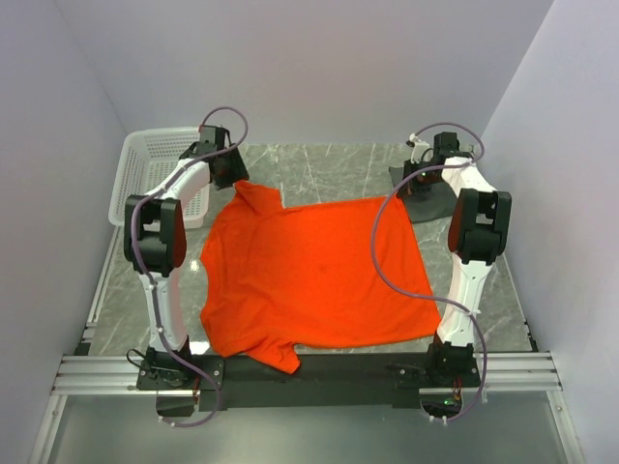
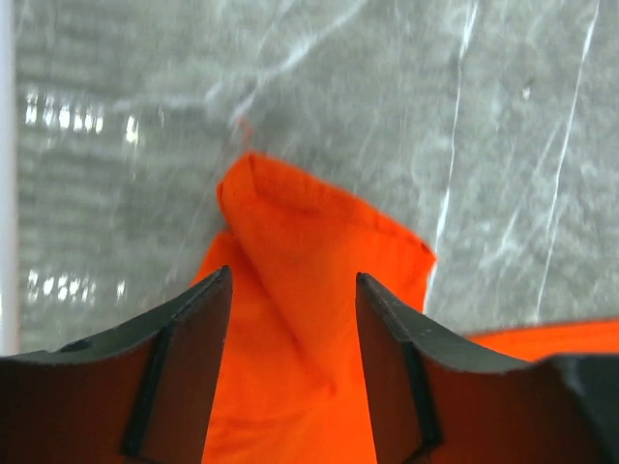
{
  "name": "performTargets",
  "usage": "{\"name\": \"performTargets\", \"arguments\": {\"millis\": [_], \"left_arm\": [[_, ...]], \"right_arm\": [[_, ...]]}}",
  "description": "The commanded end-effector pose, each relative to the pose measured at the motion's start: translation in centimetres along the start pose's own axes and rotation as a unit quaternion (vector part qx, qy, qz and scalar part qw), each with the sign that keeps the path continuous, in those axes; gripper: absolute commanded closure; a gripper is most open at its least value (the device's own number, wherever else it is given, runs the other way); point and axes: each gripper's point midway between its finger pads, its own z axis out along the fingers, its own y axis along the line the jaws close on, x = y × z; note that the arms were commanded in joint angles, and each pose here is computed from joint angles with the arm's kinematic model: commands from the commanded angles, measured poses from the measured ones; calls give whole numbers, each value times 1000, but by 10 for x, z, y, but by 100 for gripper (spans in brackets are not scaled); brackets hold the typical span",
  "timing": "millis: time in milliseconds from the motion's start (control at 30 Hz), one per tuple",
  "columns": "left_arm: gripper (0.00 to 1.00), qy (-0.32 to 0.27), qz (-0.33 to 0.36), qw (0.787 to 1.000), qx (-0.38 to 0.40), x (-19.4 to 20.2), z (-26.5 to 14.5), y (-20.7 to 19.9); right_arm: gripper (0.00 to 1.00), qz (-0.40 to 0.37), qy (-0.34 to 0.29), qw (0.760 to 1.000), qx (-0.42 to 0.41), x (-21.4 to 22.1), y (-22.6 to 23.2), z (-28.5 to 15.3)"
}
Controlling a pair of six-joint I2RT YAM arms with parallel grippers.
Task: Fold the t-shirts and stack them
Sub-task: Flatten the tshirt out
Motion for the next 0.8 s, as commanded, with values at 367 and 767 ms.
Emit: {"name": "performTargets", "arguments": {"millis": [367,767], "left_arm": [[48,-20,55,997,-57,-35,40,6],[58,-3,68,996,-64,-22,60,12]], "right_arm": [[100,-31,-46,998,-25,-25,20,-31],[100,-28,-43,998,-31,-22,23,-32]]}}
